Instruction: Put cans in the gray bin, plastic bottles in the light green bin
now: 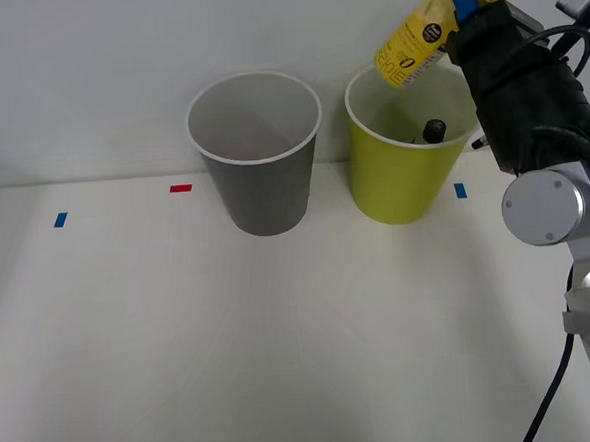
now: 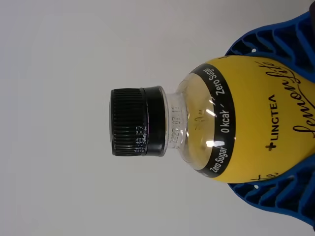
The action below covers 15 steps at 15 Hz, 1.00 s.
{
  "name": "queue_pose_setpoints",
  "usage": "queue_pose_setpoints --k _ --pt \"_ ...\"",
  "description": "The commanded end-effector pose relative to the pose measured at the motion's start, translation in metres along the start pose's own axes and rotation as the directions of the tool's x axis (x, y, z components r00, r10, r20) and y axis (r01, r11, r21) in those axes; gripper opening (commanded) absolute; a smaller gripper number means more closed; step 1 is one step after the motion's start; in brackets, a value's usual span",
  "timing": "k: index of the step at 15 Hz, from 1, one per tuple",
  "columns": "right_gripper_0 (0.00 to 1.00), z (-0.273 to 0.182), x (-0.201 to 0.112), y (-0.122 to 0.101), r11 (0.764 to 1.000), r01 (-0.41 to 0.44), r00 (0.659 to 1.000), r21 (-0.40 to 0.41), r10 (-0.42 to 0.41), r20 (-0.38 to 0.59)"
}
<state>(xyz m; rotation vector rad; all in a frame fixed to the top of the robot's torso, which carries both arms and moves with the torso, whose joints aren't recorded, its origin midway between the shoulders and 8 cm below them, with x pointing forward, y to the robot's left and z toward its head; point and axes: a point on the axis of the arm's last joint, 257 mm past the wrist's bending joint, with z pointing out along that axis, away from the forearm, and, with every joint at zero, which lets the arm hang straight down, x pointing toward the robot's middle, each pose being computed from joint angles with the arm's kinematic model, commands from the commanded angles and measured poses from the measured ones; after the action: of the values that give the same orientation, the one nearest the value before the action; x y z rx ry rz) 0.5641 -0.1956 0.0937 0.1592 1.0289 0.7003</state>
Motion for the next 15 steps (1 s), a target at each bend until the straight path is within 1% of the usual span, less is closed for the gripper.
queue_pose_setpoints --k 1,3,5,6,8,10,13,15 --pt "0.00 0.010 -0.001 -0.014 0.999 0.037 0.999 0.026 -0.037 -0.027" --pt "0.00 0.016 0.000 -0.017 0.997 0.072 0.995 0.035 -0.070 -0.070" --pt "0.00 0.019 0.003 -0.019 0.995 0.087 0.993 0.038 -0.084 -0.083" --pt "0.00 0.025 0.008 -0.023 0.995 0.088 0.992 0.045 -0.083 -0.093" --pt "0.00 0.035 0.013 -0.032 0.993 0.096 0.992 0.062 -0.090 -0.091" --pt "0.00 0.037 0.016 -0.032 0.993 0.102 0.991 0.064 -0.096 -0.092" --pt "0.00 0.040 0.042 -0.034 0.990 0.129 0.983 0.064 -0.119 -0.142" --pt "0.00 0.042 0.056 -0.034 0.989 0.129 0.980 0.069 -0.117 -0.159"
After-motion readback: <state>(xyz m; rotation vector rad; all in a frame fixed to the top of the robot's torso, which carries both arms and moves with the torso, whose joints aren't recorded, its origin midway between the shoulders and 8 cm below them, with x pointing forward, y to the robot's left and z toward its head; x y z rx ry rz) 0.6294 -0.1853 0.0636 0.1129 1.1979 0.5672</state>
